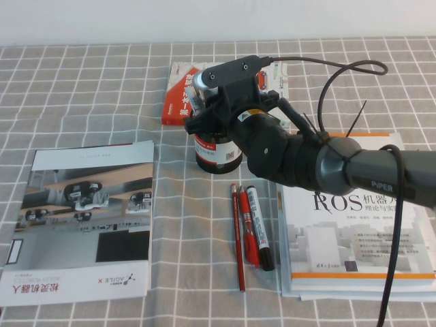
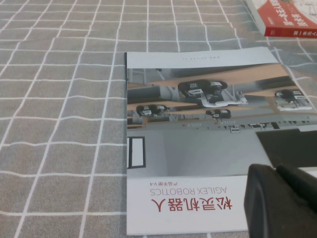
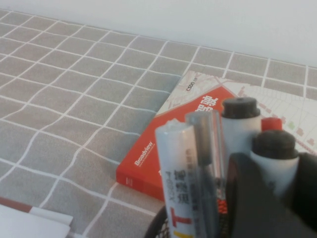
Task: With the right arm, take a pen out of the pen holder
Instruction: 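Take a marker out of the pen holder and lay it on the table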
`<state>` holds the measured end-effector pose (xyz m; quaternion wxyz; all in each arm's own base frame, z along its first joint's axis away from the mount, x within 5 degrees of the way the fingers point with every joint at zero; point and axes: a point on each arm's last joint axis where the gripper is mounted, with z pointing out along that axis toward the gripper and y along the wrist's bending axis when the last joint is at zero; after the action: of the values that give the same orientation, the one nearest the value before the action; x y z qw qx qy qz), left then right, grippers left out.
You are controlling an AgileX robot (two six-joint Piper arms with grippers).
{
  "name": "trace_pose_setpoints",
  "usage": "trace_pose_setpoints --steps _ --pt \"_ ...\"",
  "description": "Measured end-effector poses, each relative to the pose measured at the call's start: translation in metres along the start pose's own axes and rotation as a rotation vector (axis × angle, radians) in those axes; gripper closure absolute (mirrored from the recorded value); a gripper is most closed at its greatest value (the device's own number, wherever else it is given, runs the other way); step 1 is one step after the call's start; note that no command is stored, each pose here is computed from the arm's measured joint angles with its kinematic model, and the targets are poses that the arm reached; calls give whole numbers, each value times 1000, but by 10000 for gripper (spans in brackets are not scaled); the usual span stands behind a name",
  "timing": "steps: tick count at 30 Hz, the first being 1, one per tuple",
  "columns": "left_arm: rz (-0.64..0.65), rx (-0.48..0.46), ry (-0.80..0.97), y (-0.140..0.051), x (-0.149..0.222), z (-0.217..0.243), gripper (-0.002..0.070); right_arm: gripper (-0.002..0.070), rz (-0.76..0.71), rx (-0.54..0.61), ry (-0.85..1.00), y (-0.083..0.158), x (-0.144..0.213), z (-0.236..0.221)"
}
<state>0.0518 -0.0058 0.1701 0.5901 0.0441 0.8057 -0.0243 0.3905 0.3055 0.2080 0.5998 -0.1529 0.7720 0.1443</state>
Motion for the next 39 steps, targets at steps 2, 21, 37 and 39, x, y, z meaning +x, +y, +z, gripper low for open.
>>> trace_pose_setpoints --steps 2,21,37,39 --pt "0 0 0 0 0 0 678 534 -2 0 0 0 0 0" --pt "0 0 0 0 0 0 677 556 0 -5 0 0 -2 -1" --pt "0 0 0 0 0 0 678 557 -56 -39 -101 1 -59 -31" --pt "0 0 0 0 0 0 678 557 -61 -42 -123 0 -70 -38"
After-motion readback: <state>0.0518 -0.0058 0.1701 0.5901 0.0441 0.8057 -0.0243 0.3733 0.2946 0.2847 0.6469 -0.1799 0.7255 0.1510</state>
